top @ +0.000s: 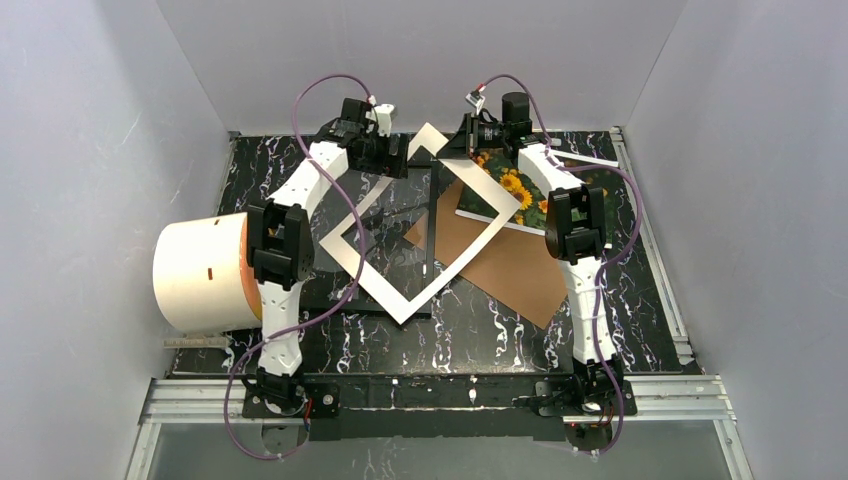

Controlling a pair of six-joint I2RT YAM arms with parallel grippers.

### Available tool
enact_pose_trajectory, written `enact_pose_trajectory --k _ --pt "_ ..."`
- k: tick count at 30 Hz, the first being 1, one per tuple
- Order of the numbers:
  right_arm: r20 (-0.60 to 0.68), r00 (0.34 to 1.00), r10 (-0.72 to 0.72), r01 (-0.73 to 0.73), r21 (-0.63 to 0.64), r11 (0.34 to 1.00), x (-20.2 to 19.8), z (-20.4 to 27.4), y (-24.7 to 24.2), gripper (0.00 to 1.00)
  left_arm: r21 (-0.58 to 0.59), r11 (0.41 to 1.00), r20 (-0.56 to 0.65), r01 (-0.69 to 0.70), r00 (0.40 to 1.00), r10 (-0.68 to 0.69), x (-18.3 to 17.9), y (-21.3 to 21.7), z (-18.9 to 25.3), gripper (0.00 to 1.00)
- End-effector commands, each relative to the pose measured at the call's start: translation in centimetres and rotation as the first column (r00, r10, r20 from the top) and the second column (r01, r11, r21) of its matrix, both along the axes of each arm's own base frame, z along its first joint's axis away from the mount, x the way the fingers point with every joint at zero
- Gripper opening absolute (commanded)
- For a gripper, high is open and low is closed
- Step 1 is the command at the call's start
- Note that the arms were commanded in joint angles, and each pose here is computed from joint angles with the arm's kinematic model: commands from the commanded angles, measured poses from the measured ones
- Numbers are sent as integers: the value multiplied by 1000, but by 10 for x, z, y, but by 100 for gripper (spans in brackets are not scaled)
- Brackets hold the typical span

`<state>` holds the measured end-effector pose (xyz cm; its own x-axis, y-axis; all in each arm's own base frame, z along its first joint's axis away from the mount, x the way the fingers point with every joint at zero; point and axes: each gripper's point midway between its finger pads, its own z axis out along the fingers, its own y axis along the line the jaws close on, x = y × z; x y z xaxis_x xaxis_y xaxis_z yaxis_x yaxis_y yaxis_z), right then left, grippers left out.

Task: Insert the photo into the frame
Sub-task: Place the photo frame item in the photo frame.

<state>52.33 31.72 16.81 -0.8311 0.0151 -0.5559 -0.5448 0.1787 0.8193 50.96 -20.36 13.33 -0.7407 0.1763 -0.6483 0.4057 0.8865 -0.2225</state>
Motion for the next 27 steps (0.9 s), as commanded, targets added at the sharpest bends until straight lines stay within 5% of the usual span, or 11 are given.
enact_pose_trajectory --k 1,9,20,27 --pt "65 995 72 -75 51 996 -9 22 4 15 52 993 33 102 994 -104 9 2 -11 98" --pt "56 995 85 -89 78 993 -11 32 4 18 -45 992 95 116 989 -111 22 -17 -3 83" --pt "9 998 58 -59 88 994 -8 31 5 30 0 998 155 -63 986 63 39 6 6 41" --pt "-30 985 -170 172 96 980 18 30 -22 62 24 994 130 -107 986 103 29 15 5 40"
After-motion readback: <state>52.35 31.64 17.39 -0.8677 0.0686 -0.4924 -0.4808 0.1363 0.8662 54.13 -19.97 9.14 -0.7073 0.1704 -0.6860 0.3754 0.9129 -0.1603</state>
